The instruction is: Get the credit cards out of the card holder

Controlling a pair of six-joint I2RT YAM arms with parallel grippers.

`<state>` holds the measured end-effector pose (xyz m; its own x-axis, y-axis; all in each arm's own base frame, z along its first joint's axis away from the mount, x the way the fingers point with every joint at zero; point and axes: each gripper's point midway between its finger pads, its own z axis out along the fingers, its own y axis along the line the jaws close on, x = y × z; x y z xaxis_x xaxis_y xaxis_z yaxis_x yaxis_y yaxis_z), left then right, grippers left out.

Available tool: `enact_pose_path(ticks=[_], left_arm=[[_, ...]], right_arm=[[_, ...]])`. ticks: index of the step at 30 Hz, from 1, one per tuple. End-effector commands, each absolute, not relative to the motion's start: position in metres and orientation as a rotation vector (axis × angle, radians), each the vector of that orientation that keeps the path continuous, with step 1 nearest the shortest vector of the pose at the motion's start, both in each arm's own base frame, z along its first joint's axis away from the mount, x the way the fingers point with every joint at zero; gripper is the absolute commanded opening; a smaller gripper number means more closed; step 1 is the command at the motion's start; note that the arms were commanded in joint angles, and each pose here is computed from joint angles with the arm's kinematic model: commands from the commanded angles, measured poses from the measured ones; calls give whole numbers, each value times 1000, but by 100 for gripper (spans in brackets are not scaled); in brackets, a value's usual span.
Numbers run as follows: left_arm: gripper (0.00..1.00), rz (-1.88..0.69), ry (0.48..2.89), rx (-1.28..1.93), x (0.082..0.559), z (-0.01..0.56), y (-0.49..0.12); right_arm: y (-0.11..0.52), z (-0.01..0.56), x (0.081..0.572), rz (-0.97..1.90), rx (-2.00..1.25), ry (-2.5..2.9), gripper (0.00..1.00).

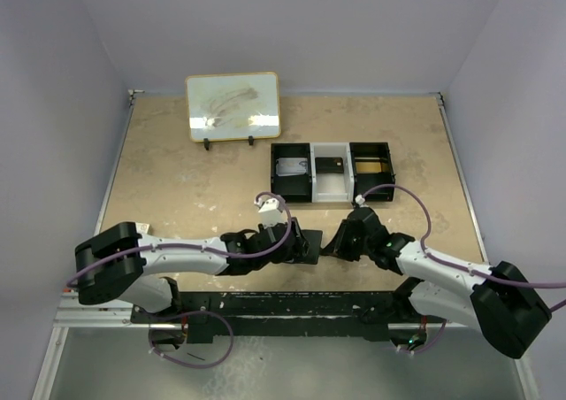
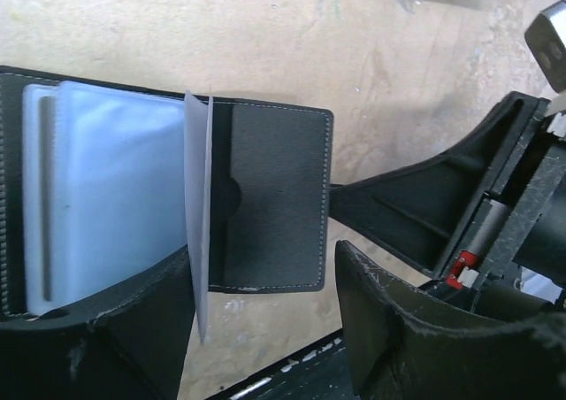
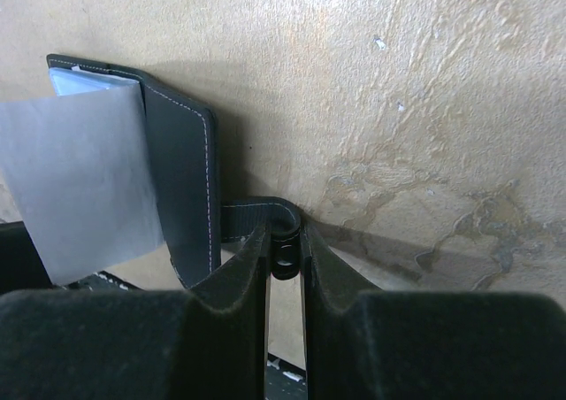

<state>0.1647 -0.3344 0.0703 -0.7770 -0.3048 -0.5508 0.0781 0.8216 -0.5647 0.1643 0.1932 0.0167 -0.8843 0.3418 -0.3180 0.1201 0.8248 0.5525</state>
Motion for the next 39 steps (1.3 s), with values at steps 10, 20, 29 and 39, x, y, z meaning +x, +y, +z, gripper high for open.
enact_pose_path(ticks=[10, 20, 29, 39], left_arm=[[55, -967, 2358, -19, 158, 80, -389], [53, -907, 2387, -61, 156, 63, -372], [52, -891, 2405, -49, 152, 59, -366], [51, -922, 2411, -29, 146, 66, -363]], right_arm=[[179, 35, 173, 632, 361, 2576, 40], [183, 106, 198, 662, 328, 2421, 50], [245, 128, 208, 981, 121, 2394, 25], [248, 51, 196, 894, 58, 2613, 21]])
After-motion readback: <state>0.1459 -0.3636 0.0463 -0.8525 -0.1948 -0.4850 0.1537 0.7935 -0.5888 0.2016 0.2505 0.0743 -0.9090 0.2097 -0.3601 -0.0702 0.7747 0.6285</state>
